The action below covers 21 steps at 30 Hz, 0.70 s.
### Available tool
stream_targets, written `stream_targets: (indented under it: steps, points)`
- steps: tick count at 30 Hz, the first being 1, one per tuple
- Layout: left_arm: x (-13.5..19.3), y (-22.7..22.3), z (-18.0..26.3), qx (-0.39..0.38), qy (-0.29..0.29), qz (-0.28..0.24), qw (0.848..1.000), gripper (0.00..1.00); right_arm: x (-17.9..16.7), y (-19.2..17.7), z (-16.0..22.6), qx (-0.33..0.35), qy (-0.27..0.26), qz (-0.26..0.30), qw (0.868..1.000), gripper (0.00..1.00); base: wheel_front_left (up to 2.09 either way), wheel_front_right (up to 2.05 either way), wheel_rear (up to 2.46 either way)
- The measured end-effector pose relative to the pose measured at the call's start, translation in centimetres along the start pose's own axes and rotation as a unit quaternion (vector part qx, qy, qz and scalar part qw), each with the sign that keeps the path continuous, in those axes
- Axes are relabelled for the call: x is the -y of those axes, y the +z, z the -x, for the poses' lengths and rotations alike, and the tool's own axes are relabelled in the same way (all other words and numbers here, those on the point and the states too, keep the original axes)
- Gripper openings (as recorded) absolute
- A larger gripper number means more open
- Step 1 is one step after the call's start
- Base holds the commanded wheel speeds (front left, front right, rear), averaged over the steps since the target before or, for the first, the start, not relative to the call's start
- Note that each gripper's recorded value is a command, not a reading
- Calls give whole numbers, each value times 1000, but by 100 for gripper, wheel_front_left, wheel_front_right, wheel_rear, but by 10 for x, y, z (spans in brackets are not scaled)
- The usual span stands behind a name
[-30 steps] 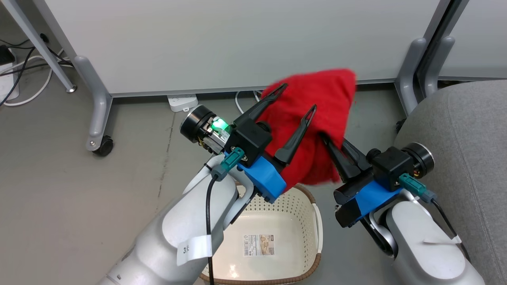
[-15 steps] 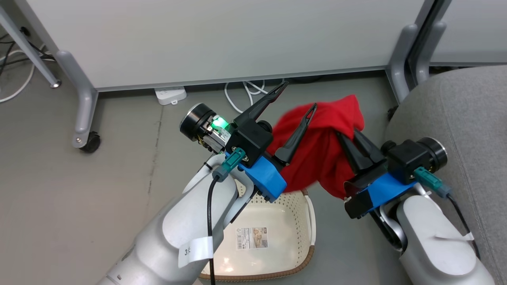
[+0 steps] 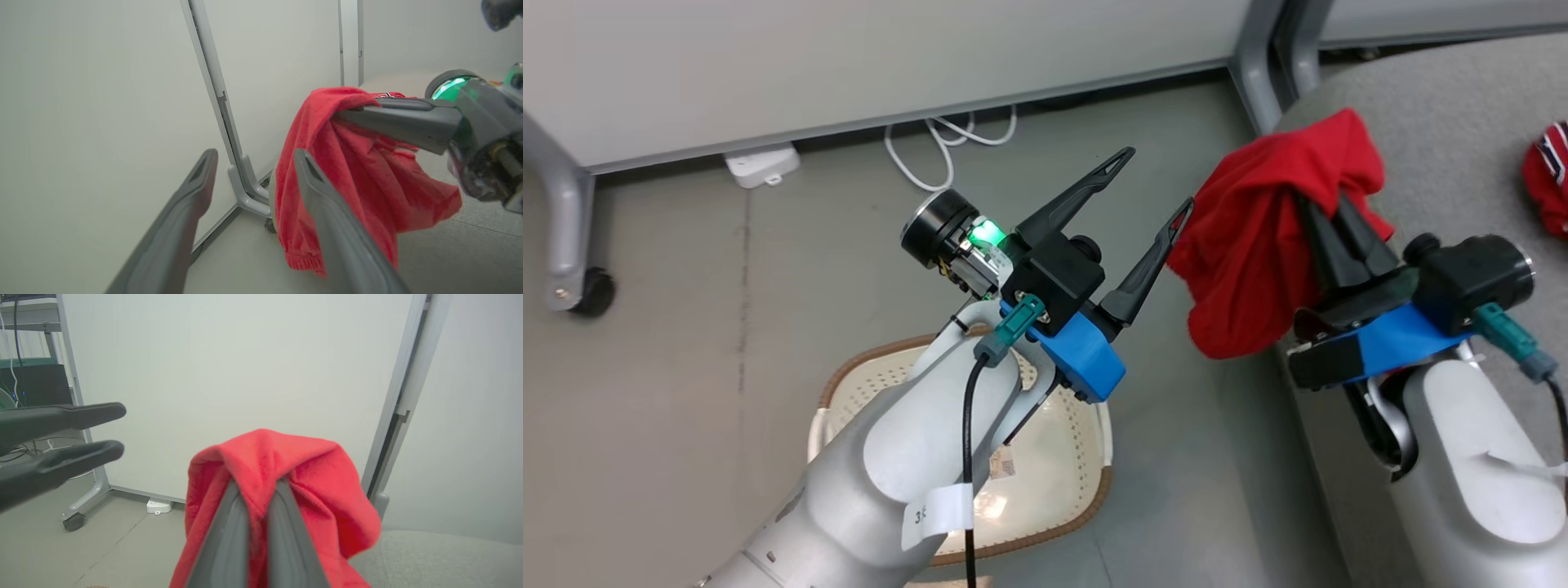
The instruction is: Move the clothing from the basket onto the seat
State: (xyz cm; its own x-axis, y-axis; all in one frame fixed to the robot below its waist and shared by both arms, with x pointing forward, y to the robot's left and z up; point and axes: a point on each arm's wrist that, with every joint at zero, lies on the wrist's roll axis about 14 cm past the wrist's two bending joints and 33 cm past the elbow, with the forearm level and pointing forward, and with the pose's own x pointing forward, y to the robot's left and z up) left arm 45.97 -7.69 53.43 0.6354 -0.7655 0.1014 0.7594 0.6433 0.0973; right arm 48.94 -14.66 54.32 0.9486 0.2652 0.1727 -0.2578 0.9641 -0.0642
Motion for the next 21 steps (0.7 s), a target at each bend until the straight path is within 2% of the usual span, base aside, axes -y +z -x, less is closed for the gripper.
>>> stream_targets:
  steps: [9,21]
  points:
    - [37,-19,-27,0,-67,23,997,100,67,5,23,4,-93,24,995,0,0,0,0]
    - [98,-43,-49,-1,-166,55,985,100,140,4,93,-20,-224,55,973,0,0,0,0]
